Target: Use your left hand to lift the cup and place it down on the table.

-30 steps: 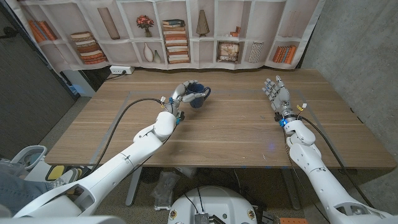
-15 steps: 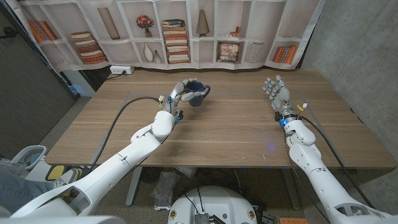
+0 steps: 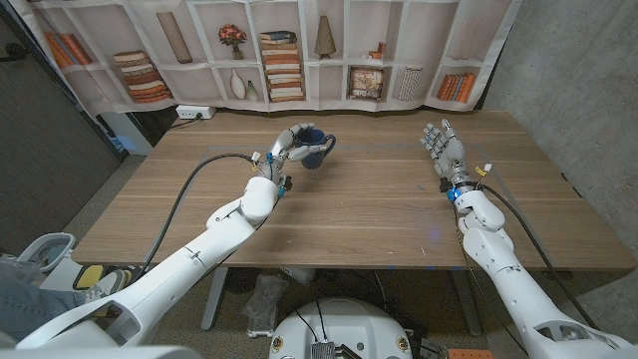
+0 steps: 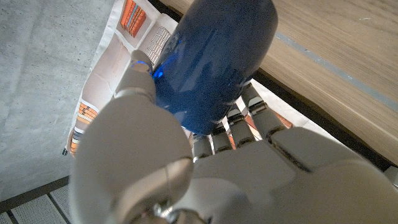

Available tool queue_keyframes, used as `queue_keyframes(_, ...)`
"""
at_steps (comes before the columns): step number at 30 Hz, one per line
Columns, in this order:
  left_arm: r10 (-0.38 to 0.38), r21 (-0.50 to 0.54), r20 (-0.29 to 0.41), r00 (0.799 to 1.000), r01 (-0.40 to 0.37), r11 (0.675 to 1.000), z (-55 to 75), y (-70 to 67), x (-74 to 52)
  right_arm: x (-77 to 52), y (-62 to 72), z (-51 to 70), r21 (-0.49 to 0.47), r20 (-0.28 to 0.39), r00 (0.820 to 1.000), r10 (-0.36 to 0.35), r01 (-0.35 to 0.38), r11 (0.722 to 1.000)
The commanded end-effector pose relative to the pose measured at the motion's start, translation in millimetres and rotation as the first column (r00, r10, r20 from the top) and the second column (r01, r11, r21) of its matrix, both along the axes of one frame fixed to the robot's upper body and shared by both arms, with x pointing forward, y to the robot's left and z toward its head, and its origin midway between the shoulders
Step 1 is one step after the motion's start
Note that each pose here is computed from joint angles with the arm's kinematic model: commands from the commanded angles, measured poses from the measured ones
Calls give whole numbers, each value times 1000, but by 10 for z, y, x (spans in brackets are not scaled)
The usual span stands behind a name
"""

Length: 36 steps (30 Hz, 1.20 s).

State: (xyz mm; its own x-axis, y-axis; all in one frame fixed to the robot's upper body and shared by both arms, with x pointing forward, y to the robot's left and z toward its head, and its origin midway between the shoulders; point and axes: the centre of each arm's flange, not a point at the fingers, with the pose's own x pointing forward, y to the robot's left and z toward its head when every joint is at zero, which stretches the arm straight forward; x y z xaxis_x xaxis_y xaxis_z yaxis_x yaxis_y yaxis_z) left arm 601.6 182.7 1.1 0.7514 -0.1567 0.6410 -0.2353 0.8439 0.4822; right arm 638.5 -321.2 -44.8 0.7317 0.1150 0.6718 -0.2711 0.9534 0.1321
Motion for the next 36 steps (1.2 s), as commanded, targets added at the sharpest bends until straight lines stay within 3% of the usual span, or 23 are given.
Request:
queue_keyframes(1, 12, 9, 5, 1000, -12, 1000, 61, 35, -24, 16, -37, 49, -7, -1, 1000, -10, 10, 1000)
queue_keyframes(36, -10, 19, 25, 1000, 9, 1000, 141, 98, -86, -22, 18, 40, 4, 8, 1000, -14, 14, 1000)
